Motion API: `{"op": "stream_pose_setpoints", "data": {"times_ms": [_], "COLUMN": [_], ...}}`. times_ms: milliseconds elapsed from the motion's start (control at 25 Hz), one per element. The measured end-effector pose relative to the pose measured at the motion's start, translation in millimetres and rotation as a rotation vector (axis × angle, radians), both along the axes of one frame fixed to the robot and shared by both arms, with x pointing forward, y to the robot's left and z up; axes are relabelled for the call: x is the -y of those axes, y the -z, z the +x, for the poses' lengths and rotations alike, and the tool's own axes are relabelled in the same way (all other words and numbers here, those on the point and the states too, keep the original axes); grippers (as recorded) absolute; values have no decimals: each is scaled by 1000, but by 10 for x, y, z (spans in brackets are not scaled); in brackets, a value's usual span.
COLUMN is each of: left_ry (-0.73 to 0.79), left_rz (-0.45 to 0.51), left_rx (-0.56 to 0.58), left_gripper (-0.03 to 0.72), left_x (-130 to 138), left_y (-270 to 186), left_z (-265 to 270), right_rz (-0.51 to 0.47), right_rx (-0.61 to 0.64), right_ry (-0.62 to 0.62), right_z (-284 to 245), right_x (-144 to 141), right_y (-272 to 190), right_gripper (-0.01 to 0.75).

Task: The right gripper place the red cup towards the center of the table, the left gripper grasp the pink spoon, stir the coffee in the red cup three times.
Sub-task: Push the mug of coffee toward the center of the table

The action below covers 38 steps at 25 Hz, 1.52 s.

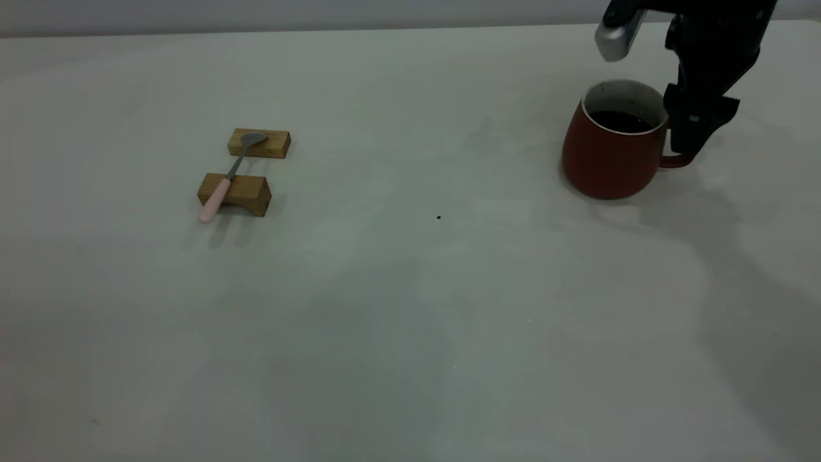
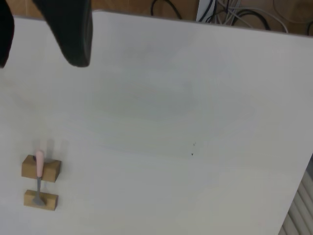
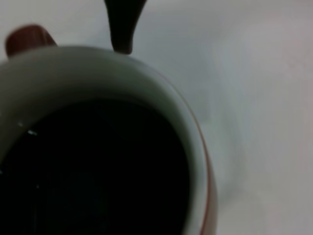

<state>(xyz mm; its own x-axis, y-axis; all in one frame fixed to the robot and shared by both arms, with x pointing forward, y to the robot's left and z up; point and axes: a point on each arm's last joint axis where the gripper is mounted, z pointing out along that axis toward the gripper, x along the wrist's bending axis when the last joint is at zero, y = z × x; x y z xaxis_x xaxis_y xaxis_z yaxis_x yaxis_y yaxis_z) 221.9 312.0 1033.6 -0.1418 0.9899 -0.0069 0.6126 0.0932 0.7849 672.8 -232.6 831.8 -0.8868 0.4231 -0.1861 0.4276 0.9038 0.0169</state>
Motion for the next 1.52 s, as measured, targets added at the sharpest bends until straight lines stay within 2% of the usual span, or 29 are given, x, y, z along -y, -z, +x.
{"op": "stream_pose_setpoints", "data": {"times_ms": [200,680,1200,1520], "left_ry": [0,1,1,0], "left_rz": [0,1,1,0], "left_rx": [0,0,0,0], "left_gripper": [369,369,369,369], "left_x": [0,0,0,0], "left_y": [0,0,0,0], "left_z": [0,0,0,0], "right_rz": [10,141,249,310], "right_rx": [-7,-2,31,28], "right_ry": [-41,-86,-162,-167], "right_z": [2,-5,-143,-259], "right_x": [-17,-194,-904,-1242], "right_y": [115,129,107,94], "right_gripper": [696,676,648,640]}}
